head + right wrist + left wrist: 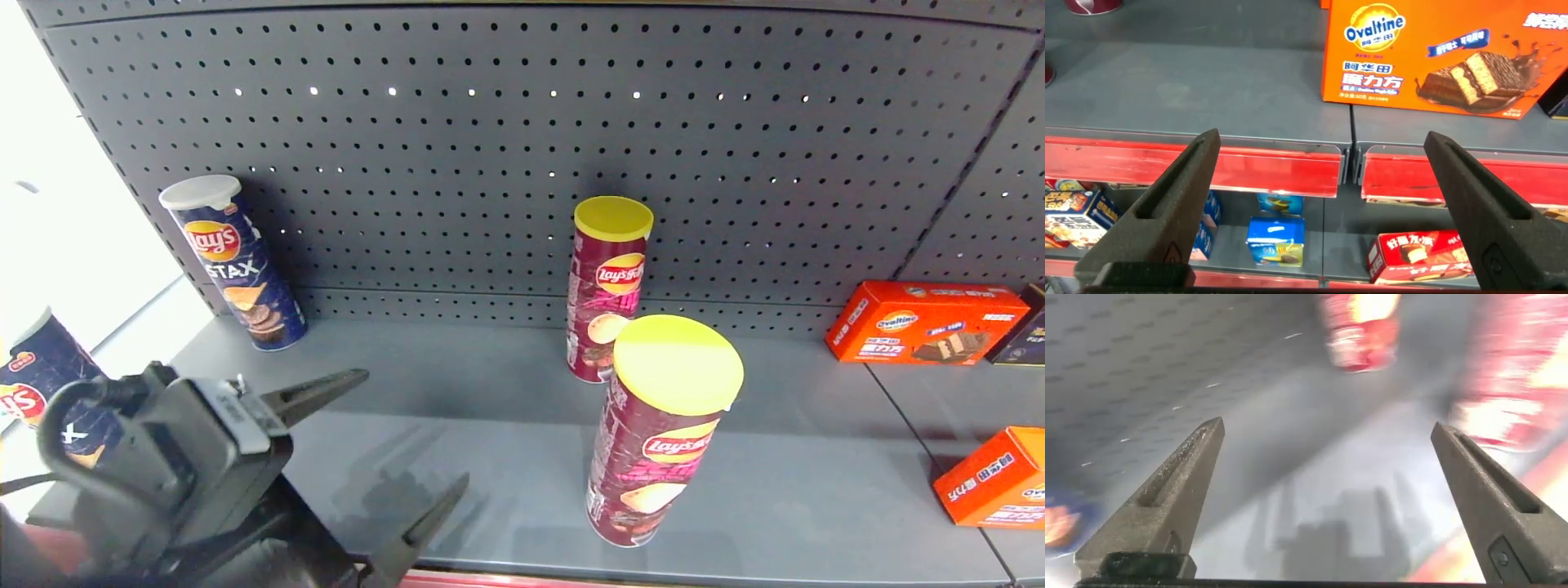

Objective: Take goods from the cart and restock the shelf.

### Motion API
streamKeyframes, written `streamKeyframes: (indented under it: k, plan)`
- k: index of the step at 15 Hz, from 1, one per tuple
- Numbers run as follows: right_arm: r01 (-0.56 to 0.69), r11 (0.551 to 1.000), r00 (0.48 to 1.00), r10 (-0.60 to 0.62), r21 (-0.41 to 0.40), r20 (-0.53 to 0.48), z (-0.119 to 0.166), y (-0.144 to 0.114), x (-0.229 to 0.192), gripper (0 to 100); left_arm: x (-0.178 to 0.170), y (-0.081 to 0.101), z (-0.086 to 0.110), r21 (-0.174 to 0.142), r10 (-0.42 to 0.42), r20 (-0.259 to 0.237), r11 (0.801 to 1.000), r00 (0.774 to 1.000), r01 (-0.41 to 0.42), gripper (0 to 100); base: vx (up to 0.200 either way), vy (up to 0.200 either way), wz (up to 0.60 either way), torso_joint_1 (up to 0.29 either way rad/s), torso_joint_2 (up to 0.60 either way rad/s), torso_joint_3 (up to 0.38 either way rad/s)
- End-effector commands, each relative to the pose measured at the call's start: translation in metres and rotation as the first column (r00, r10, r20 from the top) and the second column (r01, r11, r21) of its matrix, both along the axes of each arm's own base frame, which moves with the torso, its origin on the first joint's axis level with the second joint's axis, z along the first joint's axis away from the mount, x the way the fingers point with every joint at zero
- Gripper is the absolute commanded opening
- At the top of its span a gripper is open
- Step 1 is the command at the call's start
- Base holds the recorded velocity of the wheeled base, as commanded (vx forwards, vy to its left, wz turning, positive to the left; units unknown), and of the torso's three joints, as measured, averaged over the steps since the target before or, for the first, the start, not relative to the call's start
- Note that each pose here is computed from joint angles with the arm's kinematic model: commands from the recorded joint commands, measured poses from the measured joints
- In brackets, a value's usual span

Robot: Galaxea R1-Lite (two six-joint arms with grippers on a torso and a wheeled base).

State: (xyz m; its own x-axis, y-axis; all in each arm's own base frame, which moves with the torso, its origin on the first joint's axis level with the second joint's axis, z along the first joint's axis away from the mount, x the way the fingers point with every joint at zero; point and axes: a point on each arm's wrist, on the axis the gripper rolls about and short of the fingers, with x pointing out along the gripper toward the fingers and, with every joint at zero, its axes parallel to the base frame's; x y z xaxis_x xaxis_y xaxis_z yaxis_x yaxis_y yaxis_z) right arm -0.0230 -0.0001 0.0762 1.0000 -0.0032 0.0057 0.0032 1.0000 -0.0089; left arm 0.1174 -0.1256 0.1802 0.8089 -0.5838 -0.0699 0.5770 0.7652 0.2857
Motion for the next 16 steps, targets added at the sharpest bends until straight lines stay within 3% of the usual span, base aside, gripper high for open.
streamKeyframes:
  k: [1,3,5,6,8,10,12,15,16]
  plan:
    - [0.000,1.000,1.000,0.000,0.000,-0.001,0.000,0.000,0.000,100,-0.026,0.013,0.001,-0.042,-0.073,-0.003,0.996,0.997,0.073,100,0.000,0.000,0.00,0.000,0.00,0.000]
    - [0.000,1.000,1.000,0.000,0.000,-0.001,0.000,0.000,0.000,100,-0.045,0.046,-0.012,-0.020,-0.035,-0.021,0.999,0.999,0.035,100,0.000,0.000,0.00,0.000,0.00,0.000]
    - [0.000,1.000,1.000,0.000,0.000,-0.001,0.000,0.000,0.000,100,-0.064,0.081,-0.044,-0.013,0.079,-0.015,0.997,0.997,-0.080,100,0.000,0.000,0.00,0.000,0.00,0.000]
    - [0.000,1.000,1.000,0.000,0.000,-0.001,0.000,0.000,0.000,100,-0.070,0.091,-0.046,-0.028,0.127,-0.002,0.992,0.992,-0.127,100,0.000,0.000,0.00,0.000,0.00,0.000]
    - [0.000,1.000,1.000,0.000,0.000,-0.001,0.000,0.000,0.000,100,-0.080,0.103,-0.054,-0.018,0.180,-0.023,0.983,0.983,-0.181,100,0.000,0.000,0.00,0.000,0.00,0.000]
    - [0.000,1.000,1.000,0.000,0.000,-0.001,0.000,0.000,0.000,100,-0.098,0.119,-0.074,0.003,0.285,-0.099,0.958,0.953,-0.286,100,0.000,0.000,0.00,0.000,0.00,0.000]
    - [0.000,1.000,1.000,0.000,0.000,-0.001,0.000,0.000,0.000,100,-0.114,0.129,-0.093,0.039,0.378,-0.138,0.925,0.915,-0.377,100,0.000,0.000,0.00,0.000,0.00,0.000]
    - [0.000,1.000,1.000,0.000,0.000,-0.001,0.000,0.000,0.000,100,-0.122,0.132,-0.095,-0.013,0.476,-0.091,0.878,0.875,-0.479,100,0.000,0.000,0.00,0.000,0.00,0.000]
    - [0.000,1.000,1.000,0.000,0.000,-0.001,0.000,0.000,0.000,100,-0.129,0.133,-0.096,-0.069,0.538,-0.043,0.839,0.842,-0.539,100,0.000,0.000,0.00,0.000,0.00,0.000]
